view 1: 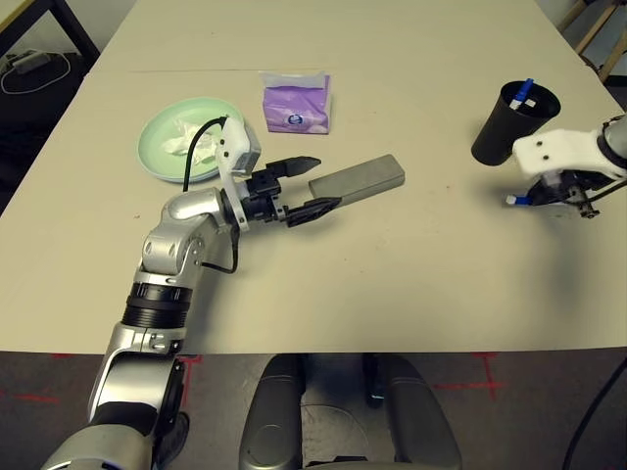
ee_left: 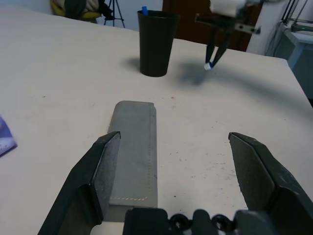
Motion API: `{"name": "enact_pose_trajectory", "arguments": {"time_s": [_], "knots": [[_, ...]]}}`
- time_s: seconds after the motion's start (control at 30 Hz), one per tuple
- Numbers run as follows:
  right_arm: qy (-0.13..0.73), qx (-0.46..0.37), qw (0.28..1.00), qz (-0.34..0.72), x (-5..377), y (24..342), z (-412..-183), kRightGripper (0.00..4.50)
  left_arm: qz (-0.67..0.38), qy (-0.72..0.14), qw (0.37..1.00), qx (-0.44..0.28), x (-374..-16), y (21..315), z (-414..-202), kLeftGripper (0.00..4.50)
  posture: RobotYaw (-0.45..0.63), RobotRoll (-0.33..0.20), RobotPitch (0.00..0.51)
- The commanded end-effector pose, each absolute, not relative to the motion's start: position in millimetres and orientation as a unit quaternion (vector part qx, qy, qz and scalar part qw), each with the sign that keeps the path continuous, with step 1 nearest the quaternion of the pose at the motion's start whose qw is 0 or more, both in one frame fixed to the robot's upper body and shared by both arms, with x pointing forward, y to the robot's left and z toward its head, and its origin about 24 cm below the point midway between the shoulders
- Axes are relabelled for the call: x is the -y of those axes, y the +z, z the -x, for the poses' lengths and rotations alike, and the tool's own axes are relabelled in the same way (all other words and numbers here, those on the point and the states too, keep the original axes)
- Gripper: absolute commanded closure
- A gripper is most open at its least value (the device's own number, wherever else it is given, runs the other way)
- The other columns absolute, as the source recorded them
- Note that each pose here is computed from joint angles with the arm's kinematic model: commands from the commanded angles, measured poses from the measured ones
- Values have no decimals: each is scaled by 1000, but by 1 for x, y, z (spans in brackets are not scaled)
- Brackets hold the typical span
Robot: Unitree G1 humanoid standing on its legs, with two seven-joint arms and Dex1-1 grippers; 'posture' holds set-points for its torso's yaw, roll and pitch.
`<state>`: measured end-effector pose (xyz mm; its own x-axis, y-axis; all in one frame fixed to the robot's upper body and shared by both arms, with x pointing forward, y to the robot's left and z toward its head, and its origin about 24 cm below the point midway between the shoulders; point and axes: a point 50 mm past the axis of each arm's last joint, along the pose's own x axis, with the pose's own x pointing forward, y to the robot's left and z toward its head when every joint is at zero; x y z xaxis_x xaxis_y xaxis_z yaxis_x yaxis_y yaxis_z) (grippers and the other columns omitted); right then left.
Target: Organize and tidy the items on the table.
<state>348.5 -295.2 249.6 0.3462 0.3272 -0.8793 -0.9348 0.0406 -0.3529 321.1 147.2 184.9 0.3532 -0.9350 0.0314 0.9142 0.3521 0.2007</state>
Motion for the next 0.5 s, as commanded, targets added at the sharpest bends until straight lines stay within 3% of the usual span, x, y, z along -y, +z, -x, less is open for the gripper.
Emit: {"name": "enact_pose_trajectory", "arguments": {"time_s": [0.03,0.23,0.5], "knots": [[498,-241,717,424,288,265,-351,4413,-86,-573,812,66,-146,183,-322,0,150,0,159],[520,-154,772,332,277,268,-354,4413,-106,-568,813,81,-142,186,-327,0,143,0,133],[552,-103,785,261,270,264,-350,4413,-131,-558,816,73,-139,180,-334,0,121,0,121]]}}
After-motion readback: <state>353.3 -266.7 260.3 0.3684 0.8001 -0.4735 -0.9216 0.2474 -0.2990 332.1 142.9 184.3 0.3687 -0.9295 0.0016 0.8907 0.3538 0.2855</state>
